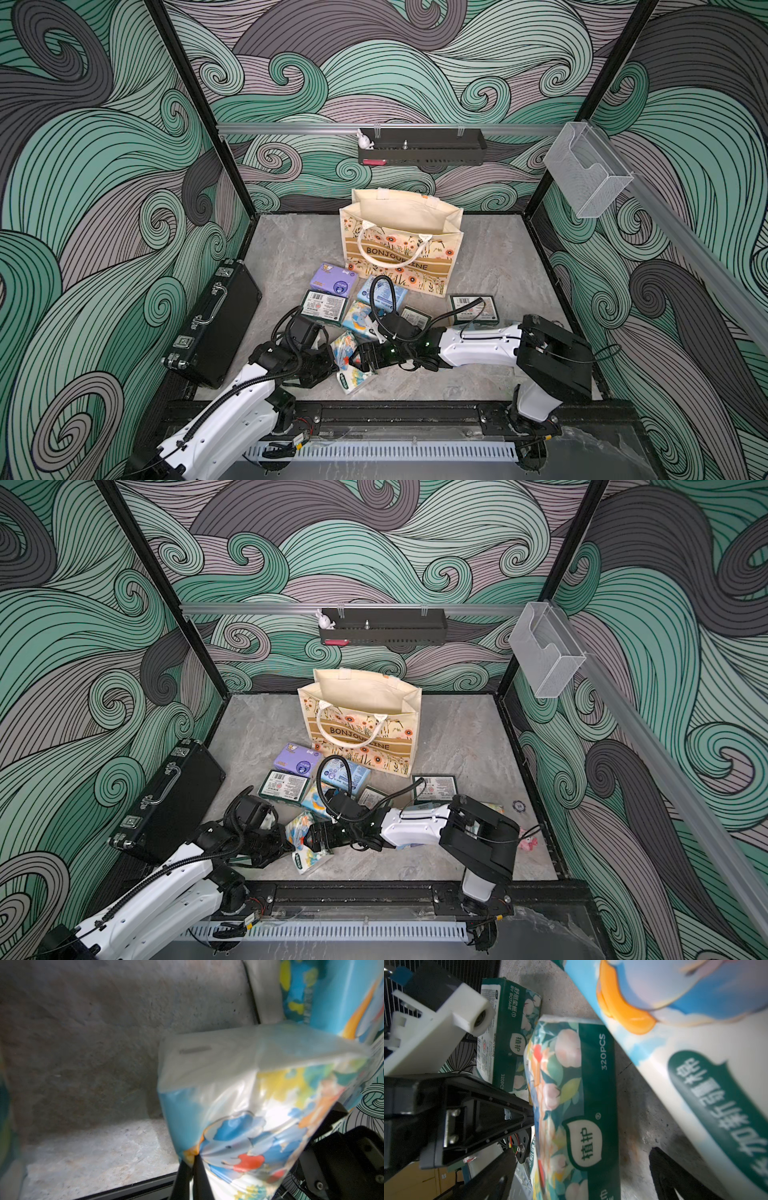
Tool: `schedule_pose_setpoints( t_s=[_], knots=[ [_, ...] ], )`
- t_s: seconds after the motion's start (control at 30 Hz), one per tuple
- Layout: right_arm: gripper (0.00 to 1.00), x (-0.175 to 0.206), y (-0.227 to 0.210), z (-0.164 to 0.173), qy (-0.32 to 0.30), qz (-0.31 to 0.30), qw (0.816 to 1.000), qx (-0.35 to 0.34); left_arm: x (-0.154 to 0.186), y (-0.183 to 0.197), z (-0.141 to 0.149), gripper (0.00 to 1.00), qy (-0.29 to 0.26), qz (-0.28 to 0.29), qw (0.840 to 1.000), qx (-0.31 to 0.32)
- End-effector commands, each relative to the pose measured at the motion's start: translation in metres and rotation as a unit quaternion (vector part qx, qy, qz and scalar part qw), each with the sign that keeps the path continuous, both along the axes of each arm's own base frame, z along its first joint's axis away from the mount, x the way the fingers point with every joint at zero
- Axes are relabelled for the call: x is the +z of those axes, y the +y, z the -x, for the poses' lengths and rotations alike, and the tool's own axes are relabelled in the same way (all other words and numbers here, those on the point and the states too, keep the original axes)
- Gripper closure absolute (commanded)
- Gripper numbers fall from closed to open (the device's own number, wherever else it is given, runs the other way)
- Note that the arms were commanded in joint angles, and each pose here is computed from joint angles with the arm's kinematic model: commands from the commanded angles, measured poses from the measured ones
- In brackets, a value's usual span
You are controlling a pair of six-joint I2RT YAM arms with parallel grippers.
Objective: Put tissues into the canvas bag
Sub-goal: Pick up the pack of facial tissues from the center of the board.
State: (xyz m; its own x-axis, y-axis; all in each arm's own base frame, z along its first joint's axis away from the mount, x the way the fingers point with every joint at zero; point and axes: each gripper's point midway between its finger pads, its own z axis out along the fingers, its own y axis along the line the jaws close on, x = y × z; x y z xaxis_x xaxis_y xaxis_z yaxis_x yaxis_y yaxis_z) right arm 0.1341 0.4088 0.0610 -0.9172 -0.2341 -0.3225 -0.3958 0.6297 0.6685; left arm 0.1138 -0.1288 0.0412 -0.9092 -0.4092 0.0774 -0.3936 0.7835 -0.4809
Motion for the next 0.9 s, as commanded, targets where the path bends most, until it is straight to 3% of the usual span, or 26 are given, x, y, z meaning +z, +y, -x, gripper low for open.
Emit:
schedule_pose_setpoints(
  t_s=[0.0,0.17,0.33,0.5,0.57,0.63,0.7,0.77,0.87],
  knots=[
    [0.00,-0.010,0.001,0.000,0.016,-0.010,1.000,-0.006,-0.023,0.024,0.029,0.99,0.063,-0.066,0.996,0.007],
    [0.01,-0.005,0.016,0.006,0.037,-0.043,0.998,0.010,-0.023,0.025,0.031,0.99,0.063,-0.069,0.996,0.004],
    [0.07,-0.001,0.027,0.011,0.047,-0.069,0.996,0.026,-0.022,0.025,0.031,1.00,0.058,-0.068,0.996,0.005],
    [0.28,0.003,0.028,0.012,0.039,-0.072,0.996,0.032,-0.018,0.023,0.029,0.96,0.043,-0.060,0.997,0.001],
    [0.32,0.003,0.025,0.012,0.030,-0.064,0.997,0.032,-0.015,0.016,0.025,0.82,0.031,-0.043,0.999,-0.007],
    [0.35,0.004,0.020,0.011,0.019,-0.054,0.998,0.031,-0.011,0.008,0.023,0.49,0.020,-0.022,0.999,-0.017],
    [0.42,0.008,0.016,0.009,0.006,-0.046,0.998,0.031,-0.006,0.003,0.020,0.29,0.013,-0.010,1.000,-0.019],
    [0.53,0.011,0.010,0.007,-0.010,-0.032,0.999,0.030,0.003,0.001,0.015,0.21,-0.004,-0.002,1.000,-0.018],
    [0.54,0.022,0.000,0.004,-0.026,-0.017,0.999,0.033,0.035,-0.006,0.000,0.19,-0.064,0.020,0.997,-0.028]
  ],
)
